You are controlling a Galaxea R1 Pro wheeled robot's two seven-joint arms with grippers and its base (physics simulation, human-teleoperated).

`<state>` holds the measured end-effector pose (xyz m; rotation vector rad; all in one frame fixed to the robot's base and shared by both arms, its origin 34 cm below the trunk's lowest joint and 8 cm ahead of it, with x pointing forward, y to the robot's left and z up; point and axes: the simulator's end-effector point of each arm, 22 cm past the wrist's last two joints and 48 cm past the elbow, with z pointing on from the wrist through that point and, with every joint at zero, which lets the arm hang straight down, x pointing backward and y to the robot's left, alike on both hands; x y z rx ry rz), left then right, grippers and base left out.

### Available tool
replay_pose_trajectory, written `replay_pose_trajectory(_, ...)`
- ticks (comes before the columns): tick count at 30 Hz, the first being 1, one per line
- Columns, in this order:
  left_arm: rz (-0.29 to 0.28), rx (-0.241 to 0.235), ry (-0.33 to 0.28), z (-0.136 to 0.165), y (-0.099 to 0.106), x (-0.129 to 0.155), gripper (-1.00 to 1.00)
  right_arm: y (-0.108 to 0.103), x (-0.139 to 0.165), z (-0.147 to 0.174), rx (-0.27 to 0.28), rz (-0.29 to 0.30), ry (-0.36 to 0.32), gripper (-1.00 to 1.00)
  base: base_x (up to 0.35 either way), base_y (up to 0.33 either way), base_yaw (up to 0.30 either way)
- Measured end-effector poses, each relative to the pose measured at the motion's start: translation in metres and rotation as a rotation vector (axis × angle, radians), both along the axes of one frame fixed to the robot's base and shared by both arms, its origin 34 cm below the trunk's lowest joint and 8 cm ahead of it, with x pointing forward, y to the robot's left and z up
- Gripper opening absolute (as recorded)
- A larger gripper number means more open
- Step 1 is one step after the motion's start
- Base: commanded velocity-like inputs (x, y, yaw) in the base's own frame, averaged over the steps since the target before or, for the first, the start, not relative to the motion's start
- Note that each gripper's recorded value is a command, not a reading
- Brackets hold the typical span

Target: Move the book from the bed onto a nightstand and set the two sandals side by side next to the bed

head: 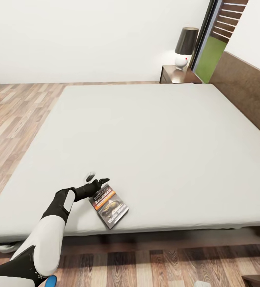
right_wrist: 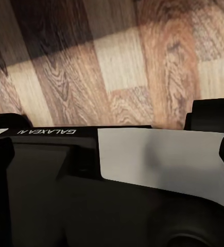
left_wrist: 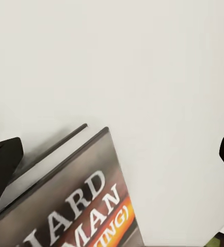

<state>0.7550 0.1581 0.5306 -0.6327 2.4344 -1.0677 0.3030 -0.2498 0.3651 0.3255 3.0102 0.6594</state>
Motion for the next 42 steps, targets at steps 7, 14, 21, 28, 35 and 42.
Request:
replay_pose_trajectory(7, 0.000, 0.000, 0.000, 0.000, 0.000, 0.000, 1.00, 0.000, 0.000, 0.000, 0.000, 0.000, 0.000, 1.00, -0.008, 0.000, 0.000)
replay_pose_trajectory(14, -0.001, 0.001, 0.000, 0.000, 0.000, 0.000, 1.00, 0.000, 0.000, 0.000, 0.000, 0.000, 0.000, 1.00, 0.000, 0.000, 0.000)
replay_pose_trajectory(21, -0.001, 0.001, -0.001, 0.000, 0.000, 0.000, 1.00, 0.000, 0.000, 0.000, 0.000, 0.000, 0.000, 1.00, 0.000, 0.000, 0.000)
replay_pose_trajectory(28, -0.007, 0.011, 0.005, 0.005, 0.000, -0.001, 1.00, 0.000, 0.001, 0.007, 0.000, 0.000, 0.000, 1.00, 0.000, 0.000, 0.000)
replay_pose_trajectory(35, -0.007, 0.011, 0.005, 0.005, 0.000, -0.001, 1.00, 0.000, 0.001, 0.007, 0.000, 0.000, 0.000, 1.00, 0.000, 0.000, 0.000)
replay_pose_trajectory(42, -0.007, 0.011, 0.005, 0.010, 0.000, -0.001, 1.00, 0.000, 0.001, 0.013, 0.000, 0.000, 0.000, 1.00, 0.000, 0.000, 0.000)
